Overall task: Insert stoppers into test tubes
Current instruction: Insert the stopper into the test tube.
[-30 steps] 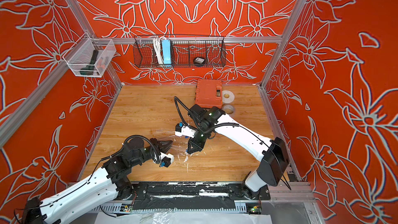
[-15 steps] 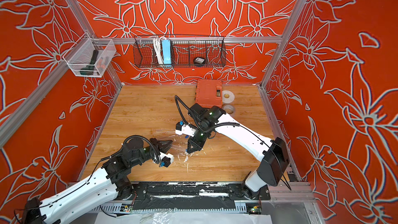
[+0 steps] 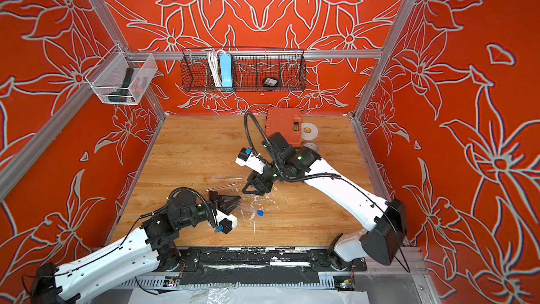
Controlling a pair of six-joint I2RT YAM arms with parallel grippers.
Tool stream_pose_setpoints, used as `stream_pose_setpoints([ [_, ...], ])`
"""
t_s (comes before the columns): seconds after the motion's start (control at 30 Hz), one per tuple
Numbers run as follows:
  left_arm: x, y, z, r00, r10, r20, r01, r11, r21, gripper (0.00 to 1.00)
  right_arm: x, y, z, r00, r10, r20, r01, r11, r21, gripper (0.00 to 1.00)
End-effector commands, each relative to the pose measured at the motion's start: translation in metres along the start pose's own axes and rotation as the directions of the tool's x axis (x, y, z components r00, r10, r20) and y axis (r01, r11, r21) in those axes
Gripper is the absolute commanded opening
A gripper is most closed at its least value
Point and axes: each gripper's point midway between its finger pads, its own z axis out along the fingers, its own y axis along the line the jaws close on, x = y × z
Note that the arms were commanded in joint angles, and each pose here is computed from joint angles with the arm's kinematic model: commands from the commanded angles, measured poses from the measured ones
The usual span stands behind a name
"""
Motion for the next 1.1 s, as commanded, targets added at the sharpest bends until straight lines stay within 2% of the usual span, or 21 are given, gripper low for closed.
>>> stream_pose_setpoints([
  [0.0,-0.001,0.018,-0.003,0.986,-0.166,0.017,0.167,0.981,-0.101,0.00,-0.021,0.002,-0.046,0.983,0.037,0.182,-0.050,0.996,0.067,0.67],
  [0.03,-0.006,0.026,-0.005,0.972,-0.227,0.055,0.233,0.964,-0.132,0.00,-0.020,-0.004,-0.057,0.972,0.101,0.213,-0.125,0.987,0.099,0.69],
  [0.13,-0.022,0.054,-0.014,0.869,-0.443,0.220,0.484,0.853,-0.196,0.00,-0.018,-0.021,-0.087,0.884,0.352,0.307,-0.408,0.902,0.141,0.66],
  [0.2,-0.031,0.067,-0.021,0.770,-0.541,0.338,0.619,0.762,-0.190,0.00,-0.018,-0.016,-0.096,0.805,0.500,0.319,-0.547,0.834,0.073,0.66],
  [0.3,-0.037,0.076,-0.027,0.651,-0.618,0.442,0.733,0.662,-0.155,0.00,-0.026,0.000,-0.097,0.705,0.651,0.282,-0.659,0.748,-0.078,0.68],
  [0.37,-0.039,0.078,-0.028,0.596,-0.649,0.473,0.775,0.620,-0.127,0.00,-0.038,0.010,-0.094,0.653,0.713,0.254,-0.686,0.699,-0.201,0.70],
  [0.4,-0.040,0.077,-0.027,0.582,-0.657,0.479,0.783,0.612,-0.111,0.00,-0.044,0.013,-0.094,0.629,0.738,0.243,-0.693,0.674,-0.254,0.71],
  [0.53,-0.043,0.074,-0.024,0.565,-0.672,0.479,0.789,0.610,-0.075,0.00,-0.063,0.020,-0.094,0.606,0.769,0.205,-0.686,0.635,-0.355,0.72],
  [0.67,-0.044,0.074,-0.023,0.559,-0.676,0.480,0.793,0.606,-0.069,0.00,-0.070,0.028,-0.088,0.631,0.759,0.157,-0.667,0.635,-0.390,0.70],
  [0.87,-0.047,0.078,-0.023,0.549,-0.674,0.493,0.795,0.604,-0.059,0.00,-0.074,0.041,-0.069,0.666,0.741,0.088,-0.653,0.636,-0.412,0.61],
  [0.93,-0.047,0.078,-0.024,0.546,-0.675,0.496,0.797,0.601,-0.059,0.00,-0.076,0.046,-0.066,0.674,0.735,0.074,-0.647,0.635,-0.422,0.60],
  [1.07,-0.047,0.079,-0.024,0.540,-0.674,0.504,0.800,0.596,-0.061,0.00,-0.074,0.052,-0.061,0.679,0.732,0.049,-0.645,0.628,-0.435,0.54],
])
